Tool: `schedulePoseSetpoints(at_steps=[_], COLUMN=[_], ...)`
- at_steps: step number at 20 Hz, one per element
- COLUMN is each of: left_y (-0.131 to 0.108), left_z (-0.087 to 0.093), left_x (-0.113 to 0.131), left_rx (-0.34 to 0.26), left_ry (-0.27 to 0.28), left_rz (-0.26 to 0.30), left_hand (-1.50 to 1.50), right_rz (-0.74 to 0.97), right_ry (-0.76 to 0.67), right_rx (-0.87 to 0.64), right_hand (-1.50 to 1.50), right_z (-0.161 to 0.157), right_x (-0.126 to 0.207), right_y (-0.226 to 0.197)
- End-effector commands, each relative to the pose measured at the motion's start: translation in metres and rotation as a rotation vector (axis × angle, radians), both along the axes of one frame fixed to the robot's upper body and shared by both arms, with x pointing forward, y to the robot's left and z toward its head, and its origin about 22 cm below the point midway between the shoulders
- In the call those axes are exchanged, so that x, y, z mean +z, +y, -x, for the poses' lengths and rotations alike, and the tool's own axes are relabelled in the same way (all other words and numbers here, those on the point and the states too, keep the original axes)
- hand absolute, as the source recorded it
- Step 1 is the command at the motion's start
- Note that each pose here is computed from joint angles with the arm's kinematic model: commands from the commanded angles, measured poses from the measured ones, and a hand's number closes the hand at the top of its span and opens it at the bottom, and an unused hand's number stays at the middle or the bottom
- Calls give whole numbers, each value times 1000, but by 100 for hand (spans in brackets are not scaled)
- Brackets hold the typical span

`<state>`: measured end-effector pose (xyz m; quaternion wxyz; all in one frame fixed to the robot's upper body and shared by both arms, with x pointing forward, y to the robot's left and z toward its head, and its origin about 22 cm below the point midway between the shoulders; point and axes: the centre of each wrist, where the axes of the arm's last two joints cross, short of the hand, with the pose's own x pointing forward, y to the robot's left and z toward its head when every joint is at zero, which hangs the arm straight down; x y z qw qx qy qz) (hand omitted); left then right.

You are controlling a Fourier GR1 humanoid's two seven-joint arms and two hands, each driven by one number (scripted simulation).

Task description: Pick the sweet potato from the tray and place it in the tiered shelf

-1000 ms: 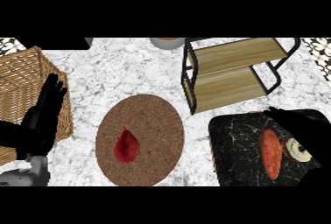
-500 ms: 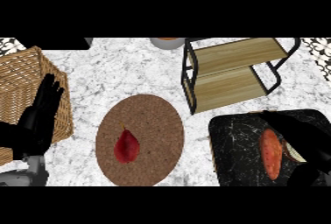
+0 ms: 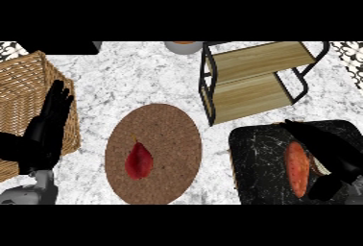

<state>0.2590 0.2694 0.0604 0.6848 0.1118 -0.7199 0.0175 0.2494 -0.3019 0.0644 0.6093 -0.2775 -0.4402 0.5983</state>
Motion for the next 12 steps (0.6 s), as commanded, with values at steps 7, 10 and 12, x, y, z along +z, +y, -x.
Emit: schedulePoseSetpoints(at_steps=[7,10,12], left_y=[-17,-13,2], left_z=[18,16,6], left_x=[10,-19,-6], left_rx=[-1,0,10], left_ry=[2,-5,9], left_rz=[-7,8,0], left_hand=[0,0,0], right_rz=[2,8,36], right_ry=[47,95,92], right_rx=[4,12,63], right_hand=[-150,150,150], right_z=[10,-4,7], right_x=[-34,-50,-35], right_y=[-5,18,13])
